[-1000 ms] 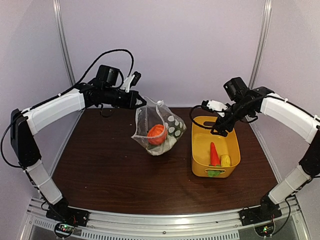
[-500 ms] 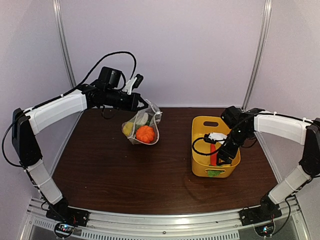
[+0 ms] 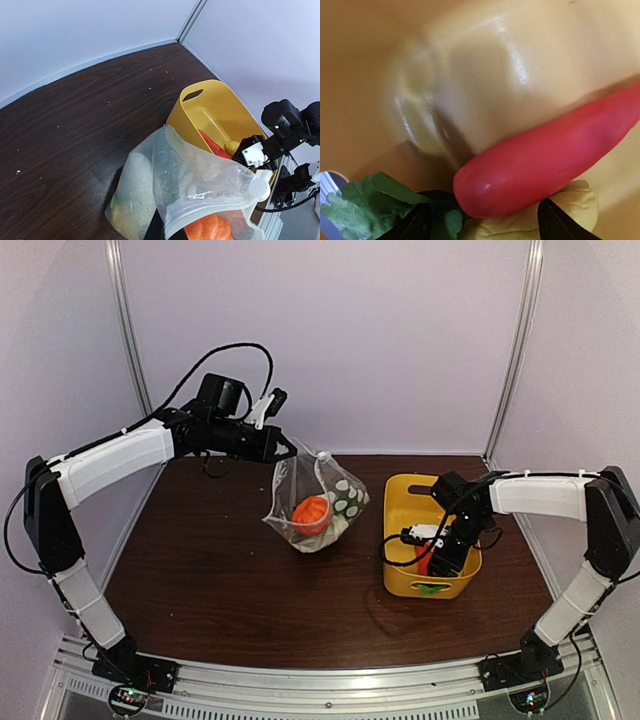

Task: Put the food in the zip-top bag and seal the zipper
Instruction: Adjust the fake vegetable in the bin.

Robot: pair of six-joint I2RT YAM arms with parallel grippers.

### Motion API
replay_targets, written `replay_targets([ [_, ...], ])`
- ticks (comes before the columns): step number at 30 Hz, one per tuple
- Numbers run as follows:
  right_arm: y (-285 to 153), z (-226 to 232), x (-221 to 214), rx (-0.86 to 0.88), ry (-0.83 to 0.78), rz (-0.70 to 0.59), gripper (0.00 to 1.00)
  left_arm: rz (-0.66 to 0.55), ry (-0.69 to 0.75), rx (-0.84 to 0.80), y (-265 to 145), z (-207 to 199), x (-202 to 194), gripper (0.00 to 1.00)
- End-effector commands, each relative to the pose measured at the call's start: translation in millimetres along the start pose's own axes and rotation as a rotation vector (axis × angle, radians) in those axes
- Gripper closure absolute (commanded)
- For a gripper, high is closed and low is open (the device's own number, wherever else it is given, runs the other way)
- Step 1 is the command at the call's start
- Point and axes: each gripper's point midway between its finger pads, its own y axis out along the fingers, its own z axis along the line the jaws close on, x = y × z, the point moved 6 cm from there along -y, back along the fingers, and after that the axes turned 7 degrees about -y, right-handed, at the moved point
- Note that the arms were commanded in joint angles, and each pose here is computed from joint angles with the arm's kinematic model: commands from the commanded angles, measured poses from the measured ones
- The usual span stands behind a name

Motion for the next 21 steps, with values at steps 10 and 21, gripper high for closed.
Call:
replay_targets([
  [10,-22,-61,2,-0.412,0.074,0.043,0.31,-0.043,0.011,-0.007,-3,-2,7,1.00],
  [21,-40,-38,36,-0.086,0.092,-0.208,0.27,-0.033,0.009,-0.026,-2,-4,6,1.00],
])
